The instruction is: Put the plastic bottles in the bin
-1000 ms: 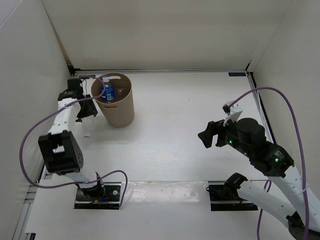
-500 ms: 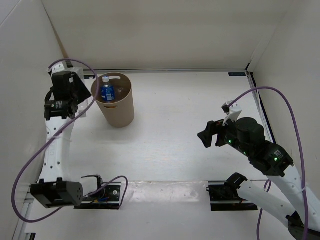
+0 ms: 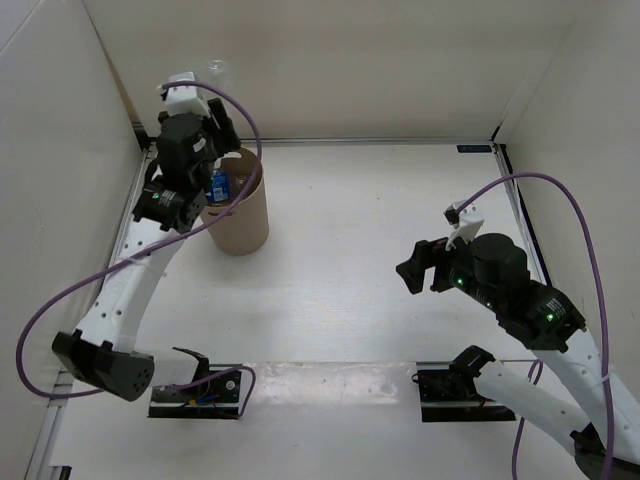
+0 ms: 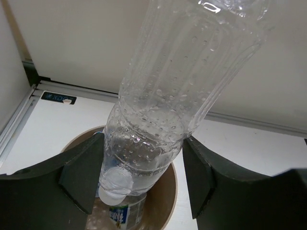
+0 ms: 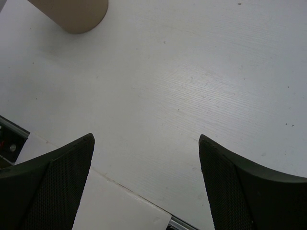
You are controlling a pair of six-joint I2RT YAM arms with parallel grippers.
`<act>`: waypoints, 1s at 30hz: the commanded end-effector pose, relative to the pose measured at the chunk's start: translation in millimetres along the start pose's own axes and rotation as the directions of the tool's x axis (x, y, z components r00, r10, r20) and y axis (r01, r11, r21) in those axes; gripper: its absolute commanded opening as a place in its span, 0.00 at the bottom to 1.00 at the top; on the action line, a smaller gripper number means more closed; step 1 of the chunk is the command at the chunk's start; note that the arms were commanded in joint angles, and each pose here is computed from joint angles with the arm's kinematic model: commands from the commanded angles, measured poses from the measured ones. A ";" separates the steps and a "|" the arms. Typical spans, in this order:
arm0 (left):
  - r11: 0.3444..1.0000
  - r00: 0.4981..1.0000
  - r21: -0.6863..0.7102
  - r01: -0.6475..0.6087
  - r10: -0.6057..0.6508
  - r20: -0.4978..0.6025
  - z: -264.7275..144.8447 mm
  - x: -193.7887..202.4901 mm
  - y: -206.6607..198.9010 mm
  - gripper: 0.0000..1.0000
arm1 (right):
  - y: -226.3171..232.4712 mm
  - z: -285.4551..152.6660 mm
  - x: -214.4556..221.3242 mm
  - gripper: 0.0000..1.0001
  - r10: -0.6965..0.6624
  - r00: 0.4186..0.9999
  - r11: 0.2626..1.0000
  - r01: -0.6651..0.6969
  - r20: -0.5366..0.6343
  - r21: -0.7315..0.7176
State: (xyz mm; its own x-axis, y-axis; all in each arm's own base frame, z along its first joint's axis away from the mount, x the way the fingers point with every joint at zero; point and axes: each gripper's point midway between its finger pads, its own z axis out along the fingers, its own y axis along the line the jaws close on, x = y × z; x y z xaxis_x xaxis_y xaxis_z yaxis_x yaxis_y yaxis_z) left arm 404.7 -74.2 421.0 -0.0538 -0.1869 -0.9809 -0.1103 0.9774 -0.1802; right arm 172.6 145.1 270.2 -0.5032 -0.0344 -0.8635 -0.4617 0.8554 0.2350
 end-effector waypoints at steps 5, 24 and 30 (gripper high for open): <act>1.000 1.000 0.005 0.002 -0.003 0.024 19.1 27.4 -8.4 0.05 | -0.6 -5.3 -6.5 0.90 -0.001 1.000 1.000 0.001 0.019 0.004; 1.000 0.999 -0.016 0.017 -0.016 0.049 -69.8 -8.2 33.9 1.00 | -3.7 3.7 -2.4 0.90 0.036 0.999 0.999 -0.036 -0.013 0.018; 0.985 0.986 -0.168 -0.035 0.006 -0.166 -115.5 60.9 85.7 1.00 | -13.6 1.2 -12.0 0.90 0.113 0.993 0.991 -0.111 -0.019 0.078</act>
State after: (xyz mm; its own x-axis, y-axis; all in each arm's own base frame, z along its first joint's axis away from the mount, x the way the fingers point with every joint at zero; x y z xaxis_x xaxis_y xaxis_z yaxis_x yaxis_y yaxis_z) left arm 289.1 -23.7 429.8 0.0275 -0.2476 -0.9685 -0.1702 0.9535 -0.2486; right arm 183.3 137.1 258.5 -0.5693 -0.0072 -0.8221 -0.3792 0.8895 0.2548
